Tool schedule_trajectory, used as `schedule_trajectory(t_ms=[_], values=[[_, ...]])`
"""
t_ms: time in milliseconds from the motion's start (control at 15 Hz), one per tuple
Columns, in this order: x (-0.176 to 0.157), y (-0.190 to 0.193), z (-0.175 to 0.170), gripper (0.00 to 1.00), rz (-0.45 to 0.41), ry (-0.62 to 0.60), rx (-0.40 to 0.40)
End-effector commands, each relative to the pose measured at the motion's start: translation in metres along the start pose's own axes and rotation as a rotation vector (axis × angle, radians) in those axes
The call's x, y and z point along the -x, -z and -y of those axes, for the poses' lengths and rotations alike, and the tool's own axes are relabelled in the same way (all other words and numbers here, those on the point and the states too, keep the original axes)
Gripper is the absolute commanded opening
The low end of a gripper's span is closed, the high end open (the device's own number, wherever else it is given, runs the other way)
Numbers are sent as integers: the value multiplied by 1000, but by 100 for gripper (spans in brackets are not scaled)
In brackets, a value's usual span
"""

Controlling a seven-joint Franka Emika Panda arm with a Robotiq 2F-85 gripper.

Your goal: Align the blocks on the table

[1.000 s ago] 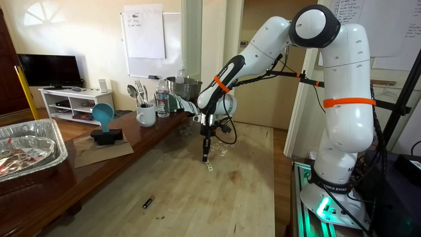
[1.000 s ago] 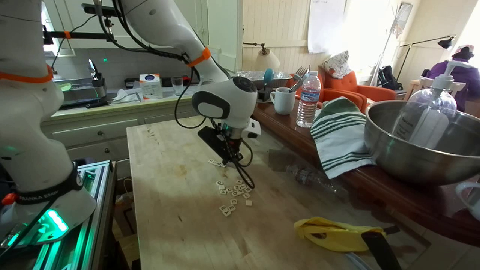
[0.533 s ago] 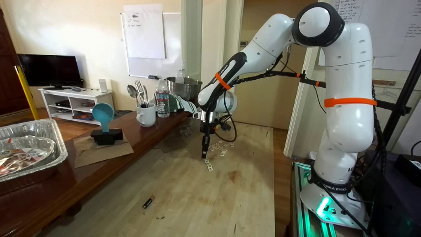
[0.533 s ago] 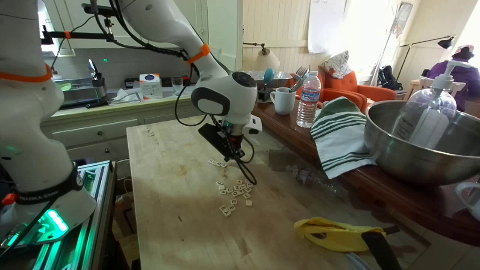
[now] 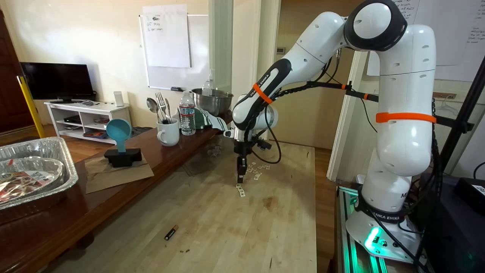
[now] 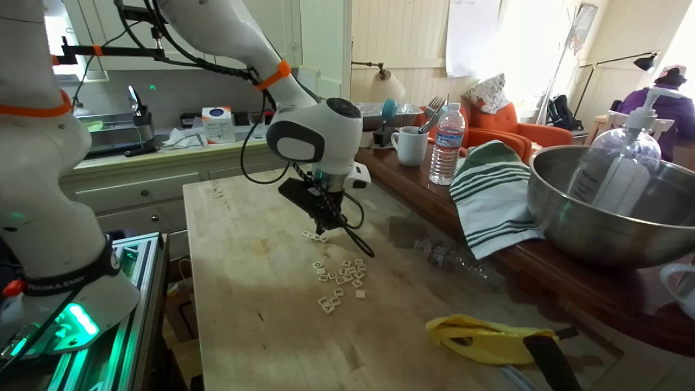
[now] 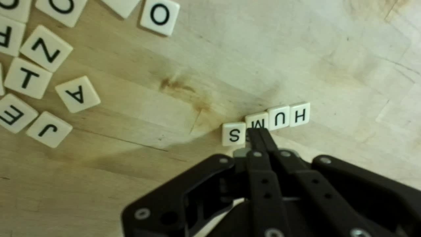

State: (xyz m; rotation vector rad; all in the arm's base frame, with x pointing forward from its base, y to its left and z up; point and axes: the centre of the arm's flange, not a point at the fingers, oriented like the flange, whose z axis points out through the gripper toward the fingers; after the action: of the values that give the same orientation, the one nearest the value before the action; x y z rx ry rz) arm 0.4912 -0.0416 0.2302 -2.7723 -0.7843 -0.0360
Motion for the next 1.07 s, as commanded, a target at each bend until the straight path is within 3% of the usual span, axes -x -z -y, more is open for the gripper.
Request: schedule_trajectory(t_ms=[0,600,1000], values=[[9,-2,22,33,45,106,15],[6,-4,42,99,11,228,70],[9,-9,45,100,1,231,94]])
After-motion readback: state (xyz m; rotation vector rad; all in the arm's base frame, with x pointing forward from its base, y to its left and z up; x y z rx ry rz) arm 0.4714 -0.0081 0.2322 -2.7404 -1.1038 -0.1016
